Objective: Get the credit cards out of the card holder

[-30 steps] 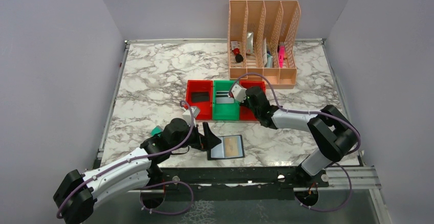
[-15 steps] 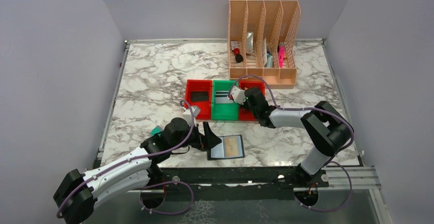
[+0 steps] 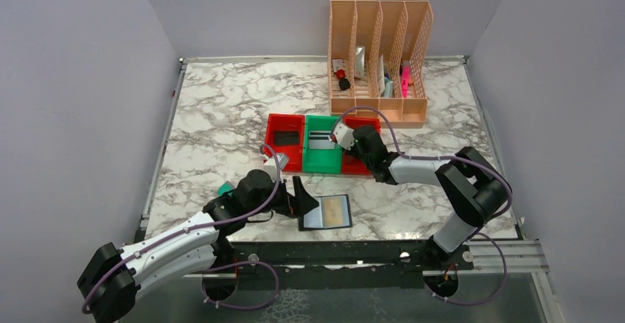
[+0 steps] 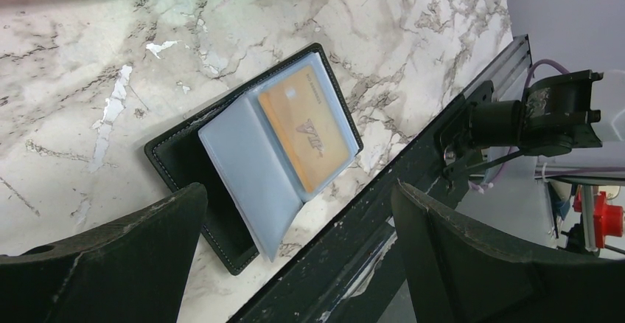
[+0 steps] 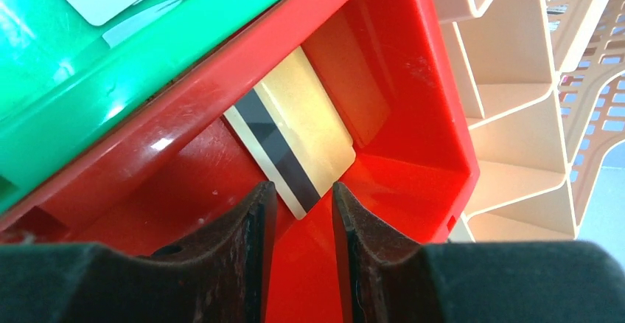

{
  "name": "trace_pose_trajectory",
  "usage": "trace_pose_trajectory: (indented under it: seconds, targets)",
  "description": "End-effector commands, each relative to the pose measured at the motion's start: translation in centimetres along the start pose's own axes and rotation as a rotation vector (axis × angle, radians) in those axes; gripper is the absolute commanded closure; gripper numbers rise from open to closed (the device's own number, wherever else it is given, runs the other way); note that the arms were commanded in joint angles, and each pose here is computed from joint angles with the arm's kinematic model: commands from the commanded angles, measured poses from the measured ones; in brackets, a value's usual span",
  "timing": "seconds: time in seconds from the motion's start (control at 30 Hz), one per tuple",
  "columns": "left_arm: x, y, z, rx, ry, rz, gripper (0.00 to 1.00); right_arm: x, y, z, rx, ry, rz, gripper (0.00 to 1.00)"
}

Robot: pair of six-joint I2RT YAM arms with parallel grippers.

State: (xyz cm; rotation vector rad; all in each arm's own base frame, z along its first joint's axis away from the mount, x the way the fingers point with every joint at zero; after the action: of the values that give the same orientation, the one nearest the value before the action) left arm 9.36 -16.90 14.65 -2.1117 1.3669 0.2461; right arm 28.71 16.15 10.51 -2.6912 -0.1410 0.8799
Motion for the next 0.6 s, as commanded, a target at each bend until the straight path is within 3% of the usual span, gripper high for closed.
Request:
trace_pose_trajectory:
  seconds: [0.0, 0.2, 0.33, 0.4, 0.57]
  targets:
    - [-0.1, -0.6, -0.7, 0.006, 0.012, -0.026, 0.01, -1.0, -1.6, -2.3, 0.140, 0.075, -0.064, 0.61]
    - [-0.2, -0.6, -0.9, 0.007, 0.021, -0.023, 0.01, -4.9, -3.9, -5.0, 0.479, 0.094, -0.221, 0.61]
    - [-0.3, -0.7, -1.1, 0.006, 0.034, -0.022, 0.02, -7.9, -4.5, -5.4, 0.809, 0.050, -0.204, 0.62]
    - [-0.3, -0.7, -1.3, 0.009, 0.056, -0.019, 0.04, -9.5, -4.6, -4.6, 0.974, -0.038, -0.182, 0.60]
    - [-0.3, -0.5, -1.7, 0.001, 0.110, 0.005, 0.15, -12.6, -4.9, -0.6, 1.093, -0.452, -0.253, 0.59]
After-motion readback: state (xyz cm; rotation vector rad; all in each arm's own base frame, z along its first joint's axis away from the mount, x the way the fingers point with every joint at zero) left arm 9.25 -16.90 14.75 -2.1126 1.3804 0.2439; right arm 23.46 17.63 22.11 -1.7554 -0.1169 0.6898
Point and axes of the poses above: each gripper's point midway between its finger pads, its own x axis out along the fingers, its own z axis along the line the jaws close on, y = z × x, the point moved 10 cm from there along -x, back along the fingers, and after that the axes turned 15 degrees about -x, right-handed, at the moved point
